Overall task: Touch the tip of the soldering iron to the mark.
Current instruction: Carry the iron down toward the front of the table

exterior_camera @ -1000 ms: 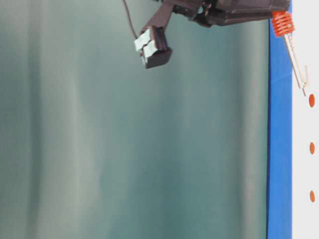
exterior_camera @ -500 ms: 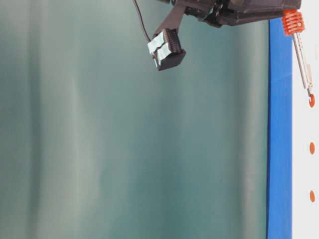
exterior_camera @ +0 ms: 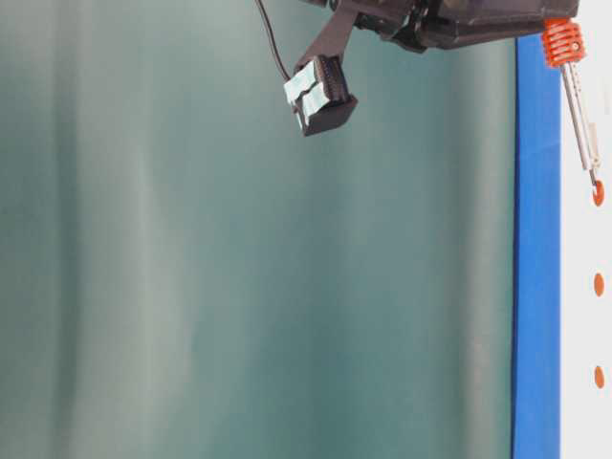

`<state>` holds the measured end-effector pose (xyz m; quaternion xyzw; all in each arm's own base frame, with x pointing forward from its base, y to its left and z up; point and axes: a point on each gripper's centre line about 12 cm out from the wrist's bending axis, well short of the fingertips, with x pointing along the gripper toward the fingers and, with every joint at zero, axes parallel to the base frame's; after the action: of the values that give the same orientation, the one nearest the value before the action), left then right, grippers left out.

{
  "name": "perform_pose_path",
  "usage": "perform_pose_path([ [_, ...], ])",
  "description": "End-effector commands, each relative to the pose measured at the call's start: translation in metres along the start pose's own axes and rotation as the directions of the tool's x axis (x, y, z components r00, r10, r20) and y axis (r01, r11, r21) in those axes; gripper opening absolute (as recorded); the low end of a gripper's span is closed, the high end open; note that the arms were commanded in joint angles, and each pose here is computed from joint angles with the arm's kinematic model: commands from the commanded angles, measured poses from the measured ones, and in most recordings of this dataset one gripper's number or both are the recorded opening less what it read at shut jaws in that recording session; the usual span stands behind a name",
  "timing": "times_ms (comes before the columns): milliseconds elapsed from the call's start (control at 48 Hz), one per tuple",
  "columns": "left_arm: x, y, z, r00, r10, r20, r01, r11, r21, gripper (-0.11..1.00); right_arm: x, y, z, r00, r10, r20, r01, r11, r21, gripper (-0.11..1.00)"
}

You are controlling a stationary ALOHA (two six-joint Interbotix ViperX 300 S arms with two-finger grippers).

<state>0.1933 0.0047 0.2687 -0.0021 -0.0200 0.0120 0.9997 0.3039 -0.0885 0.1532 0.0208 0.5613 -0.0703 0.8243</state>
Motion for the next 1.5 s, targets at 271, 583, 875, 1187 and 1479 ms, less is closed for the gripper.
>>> perform_pose_path([
  [271, 0.002, 0.001, 0.005, 1.0, 0.003, 0.017, -0.003, 1.0, 0.0, 0.0, -0.005, 0.0, 0.006, 1.0, -0.003, 0.026, 0.003, 1.0, -0.002, 0.06],
  [583, 0.002, 0.001, 0.005, 1.0, 0.003, 0.018, -0.003, 1.0, -0.001, 0.0, -0.004, 0.0, 0.006, 1.0, -0.003, 0.029, 0.003, 1.0, -0.002, 0.06],
  [875, 0.002, 0.001, 0.005, 1.0, 0.003, 0.018, -0.003, 1.0, -0.001, 0.0, -0.007, 0.0, 0.006, 1.0, -0.003, 0.031, 0.003, 1.0, -0.002, 0.06],
  [1187, 0.002, 0.0, 0.006, 1.0, 0.001, 0.02, -0.001, 1.0, -0.001, 0.0, -0.06, -0.003, 0.023, 0.993, -0.023, 0.116, 0.025, 1.0, -0.014, 0.06],
  [1479, 0.002, 0.001, 0.006, 1.0, 0.003, 0.018, -0.003, 1.0, -0.001, 0.0, -0.117, -0.008, 0.035, 0.986, -0.059, 0.156, 0.066, 0.997, -0.037, 0.06],
])
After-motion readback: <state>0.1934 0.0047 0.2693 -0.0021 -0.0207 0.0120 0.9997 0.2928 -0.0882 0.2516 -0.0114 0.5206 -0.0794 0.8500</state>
